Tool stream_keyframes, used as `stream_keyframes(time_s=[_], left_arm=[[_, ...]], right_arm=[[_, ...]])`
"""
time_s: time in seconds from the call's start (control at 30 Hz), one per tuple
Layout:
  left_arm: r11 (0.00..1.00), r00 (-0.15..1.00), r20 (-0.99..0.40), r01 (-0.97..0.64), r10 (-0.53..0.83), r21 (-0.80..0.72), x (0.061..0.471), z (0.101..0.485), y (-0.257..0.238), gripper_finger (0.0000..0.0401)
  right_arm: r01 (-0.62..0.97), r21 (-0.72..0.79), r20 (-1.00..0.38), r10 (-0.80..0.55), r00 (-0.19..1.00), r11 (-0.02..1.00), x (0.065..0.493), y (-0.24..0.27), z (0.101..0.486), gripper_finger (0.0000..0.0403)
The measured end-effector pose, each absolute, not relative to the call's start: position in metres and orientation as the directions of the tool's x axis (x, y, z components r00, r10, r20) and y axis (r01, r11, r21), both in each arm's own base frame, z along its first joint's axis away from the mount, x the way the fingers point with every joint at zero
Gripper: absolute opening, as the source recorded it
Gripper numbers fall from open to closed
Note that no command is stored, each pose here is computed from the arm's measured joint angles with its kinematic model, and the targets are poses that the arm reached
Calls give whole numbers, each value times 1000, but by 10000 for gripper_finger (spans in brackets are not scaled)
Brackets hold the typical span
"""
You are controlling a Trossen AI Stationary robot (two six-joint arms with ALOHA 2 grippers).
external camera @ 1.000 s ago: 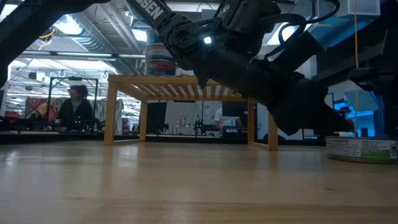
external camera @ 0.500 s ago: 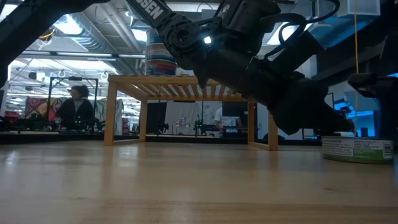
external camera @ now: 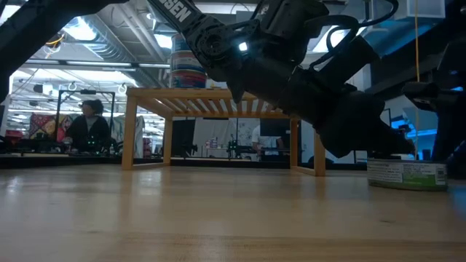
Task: Stack canned seafood by type on shelf
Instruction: Stack the green tuna can on top of the green tuna can on the shelf
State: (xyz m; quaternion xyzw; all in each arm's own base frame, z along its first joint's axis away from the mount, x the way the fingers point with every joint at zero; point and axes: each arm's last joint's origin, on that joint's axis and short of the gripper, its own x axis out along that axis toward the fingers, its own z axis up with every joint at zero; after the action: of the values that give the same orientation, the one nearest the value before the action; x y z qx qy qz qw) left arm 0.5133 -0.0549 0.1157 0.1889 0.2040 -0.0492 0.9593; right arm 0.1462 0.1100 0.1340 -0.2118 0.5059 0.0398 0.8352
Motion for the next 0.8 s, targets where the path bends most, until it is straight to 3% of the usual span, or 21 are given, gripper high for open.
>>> stream_keyframes(time_s=[0.27, 0.53, 0.8], left_arm=[[923, 914, -405, 173, -21, 343, 513, 118, -57, 225], [882, 919, -391, 222, -47, 416, 510, 126, -76, 225], [833, 918, -396, 205, 18, 514, 508, 125, -88, 225]], right_arm=[[-274, -314, -838, -130, 531, 909, 150, 113, 135, 6], [-270, -276, -828, -85, 554, 922, 157, 119, 143, 2], [-263, -245, -817, -52, 575, 933, 164, 126, 155, 2]])
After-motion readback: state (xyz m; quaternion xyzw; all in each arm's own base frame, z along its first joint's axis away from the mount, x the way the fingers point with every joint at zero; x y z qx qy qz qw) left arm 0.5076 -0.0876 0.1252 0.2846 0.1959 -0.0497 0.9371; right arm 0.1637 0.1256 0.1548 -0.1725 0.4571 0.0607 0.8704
